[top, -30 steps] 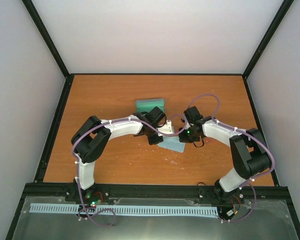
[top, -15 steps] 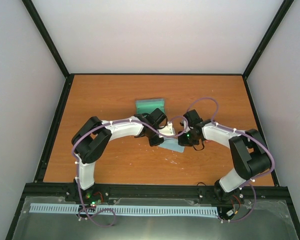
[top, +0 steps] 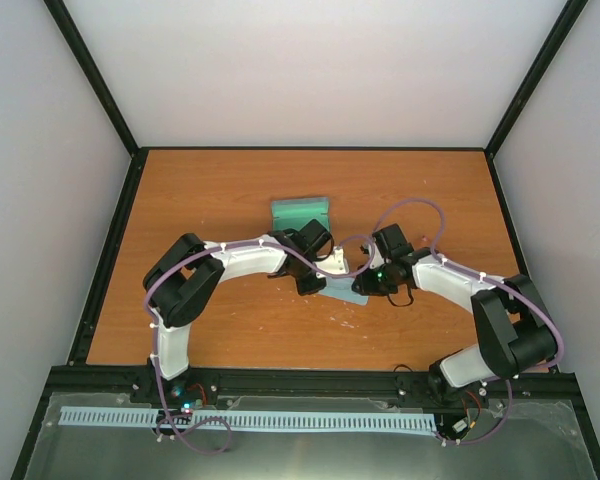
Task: Organize the sunglasses
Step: Fold the glasses cleaning cloth at the center of the board, then pick up the glasses cleaning cloth from the center of the board.
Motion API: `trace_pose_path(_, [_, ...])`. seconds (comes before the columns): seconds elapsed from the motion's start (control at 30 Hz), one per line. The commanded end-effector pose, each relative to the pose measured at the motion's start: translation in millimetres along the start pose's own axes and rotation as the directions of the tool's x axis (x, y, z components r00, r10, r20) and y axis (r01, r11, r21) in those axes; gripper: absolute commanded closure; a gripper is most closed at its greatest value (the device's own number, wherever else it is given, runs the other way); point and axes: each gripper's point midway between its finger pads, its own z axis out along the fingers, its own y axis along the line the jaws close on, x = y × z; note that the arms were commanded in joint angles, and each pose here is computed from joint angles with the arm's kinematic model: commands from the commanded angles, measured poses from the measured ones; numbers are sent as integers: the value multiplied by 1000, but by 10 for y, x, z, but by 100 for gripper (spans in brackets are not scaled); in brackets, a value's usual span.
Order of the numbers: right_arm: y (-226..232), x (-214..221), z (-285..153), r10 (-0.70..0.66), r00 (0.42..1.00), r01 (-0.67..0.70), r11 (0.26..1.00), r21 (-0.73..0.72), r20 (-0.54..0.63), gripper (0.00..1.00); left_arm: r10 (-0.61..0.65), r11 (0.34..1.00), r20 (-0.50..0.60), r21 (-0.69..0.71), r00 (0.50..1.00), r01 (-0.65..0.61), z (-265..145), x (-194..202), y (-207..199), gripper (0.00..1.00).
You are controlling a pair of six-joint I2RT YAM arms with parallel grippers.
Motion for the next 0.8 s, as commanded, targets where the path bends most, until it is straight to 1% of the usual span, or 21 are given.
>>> trace_pose_path(0.0, [86,48,-25,-19,1000,19,999,-39,-1,77,6,1000,48,-2,999,-6,-101,-133,-50,85])
trace_pose_path(0.13, [47,131,-47,-10,1000,10,1000,-26,-15,77,2,1000,52,-1,999,-2,-121,-133,-66,84])
trace_pose_path(0.2, [20,162,-65,-6,1000,5,1000,-11,-15,76,-3,1000,56,-3,998,3,-138,-131,-70,80])
trace_pose_path(0.23, [3,169,-79,-2,1000,2,1000,-2,-12,75,-5,1000,58,-3,998,5,-151,-130,-75,74])
trace_pose_path(0.27, [-9,162,-98,1,1000,-1,1000,8,-3,73,-8,1000,62,-3,998,9,-165,-131,-77,65])
trace_pose_path(0.3, [-19,153,-123,6,1000,-6,1000,19,6,69,-10,1000,64,1,998,10,-178,-132,-91,59])
trace_pose_path(0.37, [-55,95,-195,19,999,-22,998,53,43,61,-17,1000,75,5,997,16,-223,-140,-113,52])
trace_pose_path(0.4, [-83,60,-239,29,997,-34,996,77,66,55,-17,1000,85,3,996,17,-257,-146,-122,48])
trace_pose_path(0.47, [-158,-24,-324,51,992,-65,989,132,113,51,-25,1000,124,-14,992,27,-381,-207,-110,44])
trace_pose_path(0.53, [-244,-72,-347,84,988,-107,976,187,126,50,-38,998,164,-37,986,45,-495,-265,-68,40])
trace_pose_path(0.63, [-340,-81,-273,123,988,-142,958,248,88,53,-82,995,219,-40,972,93,-634,-333,56,39])
trace_pose_path(0.77, [-384,-85,-127,148,988,-152,951,269,37,54,-137,988,233,-32,963,148,-670,-300,287,41])
